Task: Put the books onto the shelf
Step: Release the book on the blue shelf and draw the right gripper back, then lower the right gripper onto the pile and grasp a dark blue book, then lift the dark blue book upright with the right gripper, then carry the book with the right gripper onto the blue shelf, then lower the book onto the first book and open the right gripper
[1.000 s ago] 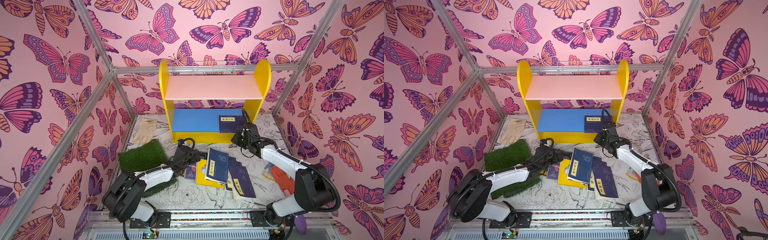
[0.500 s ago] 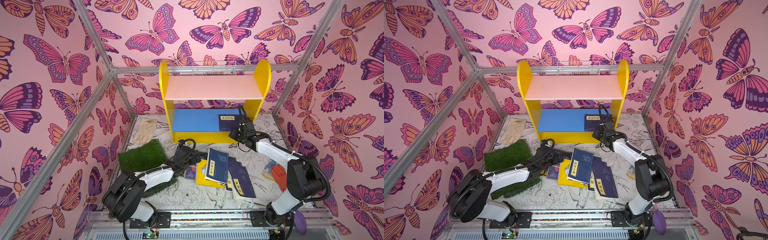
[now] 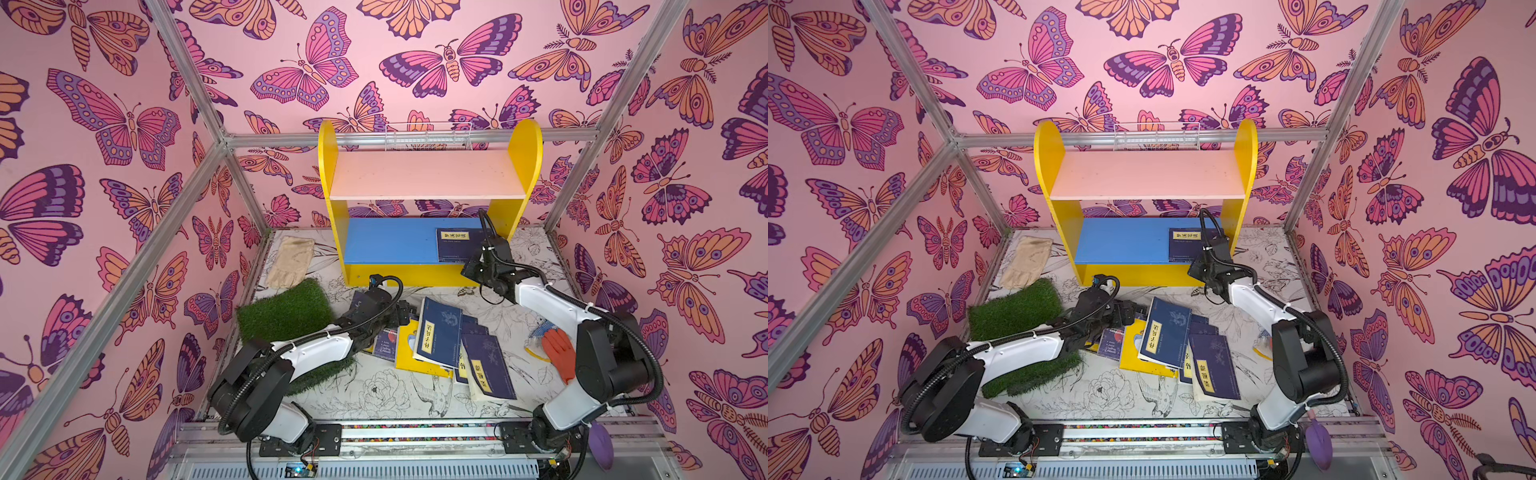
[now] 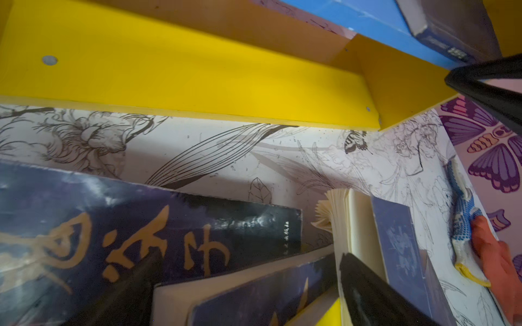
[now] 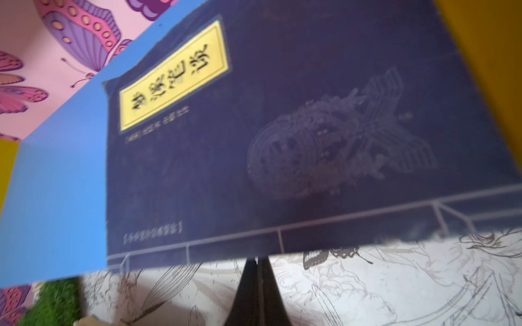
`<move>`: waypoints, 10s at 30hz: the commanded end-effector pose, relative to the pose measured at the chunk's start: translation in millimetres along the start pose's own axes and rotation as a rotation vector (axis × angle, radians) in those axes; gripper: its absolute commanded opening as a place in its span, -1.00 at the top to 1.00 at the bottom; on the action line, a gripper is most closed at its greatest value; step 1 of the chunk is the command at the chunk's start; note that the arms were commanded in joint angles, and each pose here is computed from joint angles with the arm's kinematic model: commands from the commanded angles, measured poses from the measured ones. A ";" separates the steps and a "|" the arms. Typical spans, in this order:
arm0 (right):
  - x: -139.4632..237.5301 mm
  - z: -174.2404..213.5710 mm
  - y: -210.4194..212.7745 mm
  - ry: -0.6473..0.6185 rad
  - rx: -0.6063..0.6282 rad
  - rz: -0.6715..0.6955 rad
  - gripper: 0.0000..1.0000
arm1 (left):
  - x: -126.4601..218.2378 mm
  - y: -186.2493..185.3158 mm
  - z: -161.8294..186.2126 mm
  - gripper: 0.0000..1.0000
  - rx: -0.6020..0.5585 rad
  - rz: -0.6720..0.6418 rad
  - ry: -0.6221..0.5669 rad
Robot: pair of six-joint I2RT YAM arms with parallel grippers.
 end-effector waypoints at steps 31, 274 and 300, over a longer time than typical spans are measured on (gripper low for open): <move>55.2 154.0 -53.7 0.658 0.058 -0.368 0.11 | 10.4 -57.2 12.1 -0.93 -0.331 0.231 0.090; 6.6 -5.5 43.1 -0.330 -0.734 -0.527 0.41 | 55.4 20.2 -40.0 -0.35 0.212 0.044 -0.128; 7.8 -13.2 27.0 -0.118 -0.646 -0.339 0.12 | 50.9 15.5 -45.2 -0.35 0.245 0.056 -0.116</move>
Point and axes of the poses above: each gripper's point midway between its finger pads, its own x axis back along the fingers, its own y axis along the line the jaws close on, z = x × y, the point moved 8 cm from there along x, back along the fingers, and after that the axes turned 1 degree about -x, right-handed, at the moved point
